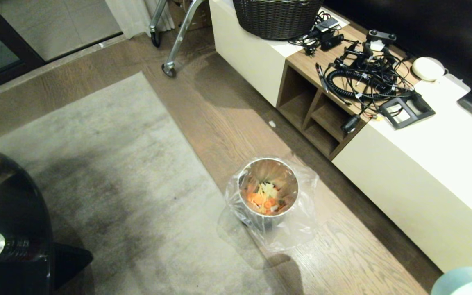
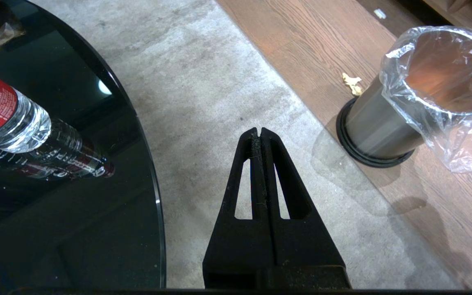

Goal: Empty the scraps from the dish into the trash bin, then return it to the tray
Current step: Put the bowl back to the table

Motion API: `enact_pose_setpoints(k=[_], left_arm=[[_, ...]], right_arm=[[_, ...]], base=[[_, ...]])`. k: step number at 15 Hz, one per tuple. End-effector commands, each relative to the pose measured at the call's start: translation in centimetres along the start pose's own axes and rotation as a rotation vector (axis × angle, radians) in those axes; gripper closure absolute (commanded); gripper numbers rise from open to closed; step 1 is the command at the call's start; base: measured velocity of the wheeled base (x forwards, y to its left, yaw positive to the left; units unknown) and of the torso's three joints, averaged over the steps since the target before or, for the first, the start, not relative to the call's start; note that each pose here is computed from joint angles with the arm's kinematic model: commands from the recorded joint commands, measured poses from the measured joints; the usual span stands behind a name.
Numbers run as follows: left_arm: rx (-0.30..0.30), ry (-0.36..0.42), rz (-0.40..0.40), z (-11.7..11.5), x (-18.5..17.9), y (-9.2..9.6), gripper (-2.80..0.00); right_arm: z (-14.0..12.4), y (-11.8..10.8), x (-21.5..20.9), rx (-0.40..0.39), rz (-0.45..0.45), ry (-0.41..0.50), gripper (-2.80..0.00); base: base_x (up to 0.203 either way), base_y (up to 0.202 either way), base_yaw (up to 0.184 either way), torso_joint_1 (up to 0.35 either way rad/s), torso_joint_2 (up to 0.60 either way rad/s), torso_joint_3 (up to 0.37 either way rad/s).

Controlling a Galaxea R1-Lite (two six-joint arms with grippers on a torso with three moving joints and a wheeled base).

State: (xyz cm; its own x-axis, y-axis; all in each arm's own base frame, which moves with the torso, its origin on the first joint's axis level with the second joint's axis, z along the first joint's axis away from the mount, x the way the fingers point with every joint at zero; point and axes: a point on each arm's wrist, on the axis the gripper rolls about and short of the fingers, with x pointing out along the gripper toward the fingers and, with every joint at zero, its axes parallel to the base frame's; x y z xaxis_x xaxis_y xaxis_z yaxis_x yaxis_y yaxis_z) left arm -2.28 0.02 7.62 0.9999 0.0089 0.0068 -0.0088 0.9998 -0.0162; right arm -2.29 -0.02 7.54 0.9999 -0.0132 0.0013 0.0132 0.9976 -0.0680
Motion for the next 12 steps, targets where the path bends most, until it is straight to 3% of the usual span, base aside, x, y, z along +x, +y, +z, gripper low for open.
enact_pose_setpoints(k=[1, 12], left_arm=[[-0.001, -0.001, 0.0, 0.0, 0.0, 0.0, 0.0], [-0.002, -0.001, 0.0, 0.0, 0.0, 0.0, 0.0]], right_arm=[[-0.01, 0.0, 0.01, -0.001, 0.0, 0.003, 0.0], [0.01, 0.0, 0.02, -0.001, 0.001, 0.003, 0.0]], base=[[0.0, 0.0, 0.0, 0.0, 0.0, 0.0], [0.0, 0.0, 0.0, 0.0, 0.0, 0.0]])
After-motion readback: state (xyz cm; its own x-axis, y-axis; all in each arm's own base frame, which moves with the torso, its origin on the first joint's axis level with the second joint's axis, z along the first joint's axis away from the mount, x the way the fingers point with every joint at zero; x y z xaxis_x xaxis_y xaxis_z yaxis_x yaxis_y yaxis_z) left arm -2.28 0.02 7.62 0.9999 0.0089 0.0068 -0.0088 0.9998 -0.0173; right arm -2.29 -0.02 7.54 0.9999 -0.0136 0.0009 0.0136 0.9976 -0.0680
